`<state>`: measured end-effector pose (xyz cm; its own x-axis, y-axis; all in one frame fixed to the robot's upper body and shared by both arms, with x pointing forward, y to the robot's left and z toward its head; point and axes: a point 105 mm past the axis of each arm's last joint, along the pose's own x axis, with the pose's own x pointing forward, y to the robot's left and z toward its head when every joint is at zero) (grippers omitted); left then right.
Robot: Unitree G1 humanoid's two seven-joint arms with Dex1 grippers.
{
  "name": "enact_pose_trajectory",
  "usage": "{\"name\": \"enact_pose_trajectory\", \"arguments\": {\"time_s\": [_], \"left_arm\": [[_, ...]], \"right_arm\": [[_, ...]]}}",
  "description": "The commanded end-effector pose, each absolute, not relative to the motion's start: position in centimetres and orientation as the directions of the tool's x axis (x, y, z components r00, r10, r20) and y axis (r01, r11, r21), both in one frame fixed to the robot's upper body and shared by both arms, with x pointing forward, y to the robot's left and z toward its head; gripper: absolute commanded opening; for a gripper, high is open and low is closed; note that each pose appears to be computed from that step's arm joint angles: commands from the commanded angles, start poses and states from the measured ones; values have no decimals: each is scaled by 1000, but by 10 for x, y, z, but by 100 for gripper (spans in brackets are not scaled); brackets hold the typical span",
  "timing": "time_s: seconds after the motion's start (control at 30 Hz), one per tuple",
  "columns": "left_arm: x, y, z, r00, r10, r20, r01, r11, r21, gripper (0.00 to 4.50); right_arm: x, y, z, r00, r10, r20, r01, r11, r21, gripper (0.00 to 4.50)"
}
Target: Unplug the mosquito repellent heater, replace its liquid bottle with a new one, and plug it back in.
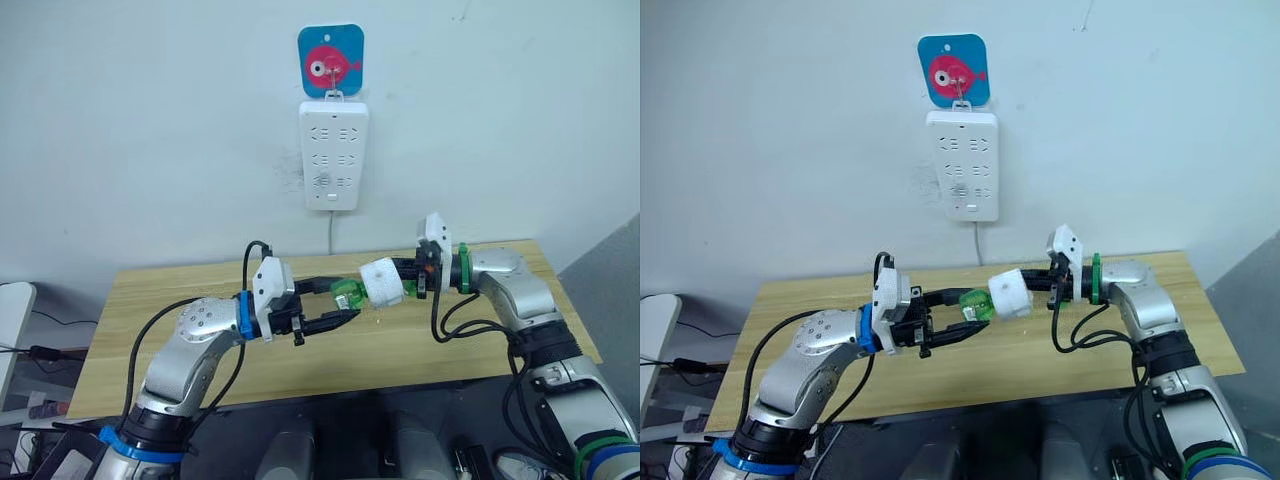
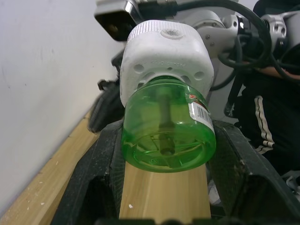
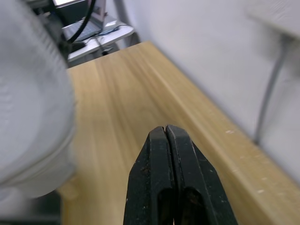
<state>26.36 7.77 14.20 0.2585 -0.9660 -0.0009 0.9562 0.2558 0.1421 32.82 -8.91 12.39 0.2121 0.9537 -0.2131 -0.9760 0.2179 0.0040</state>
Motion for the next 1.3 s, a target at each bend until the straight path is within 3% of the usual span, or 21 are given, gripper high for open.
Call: {"name": "enact_pose_trajectory", "arguments": {"time_s": [0.03,0.23,0.6,0.97,1.3], "left_arm": [[266,80,151,265,-964,32,952,267,153,220],[269,83,147,274,-962,22,950,274,150,220],[268,82,140,257,-966,4,954,254,158,220],[259,79,133,224,-974,-18,961,218,171,220],[252,78,136,218,-976,-4,962,214,169,220]], "right_arm": [[307,-89,139,150,970,-189,-988,152,-7,3],[270,-80,152,75,982,-173,-995,87,58,3],[261,-78,180,19,981,-192,-997,32,64,3],[297,-57,205,-21,985,-173,-999,-16,30,3],[319,-69,149,-17,945,-327,-999,-25,-22,3]]}}
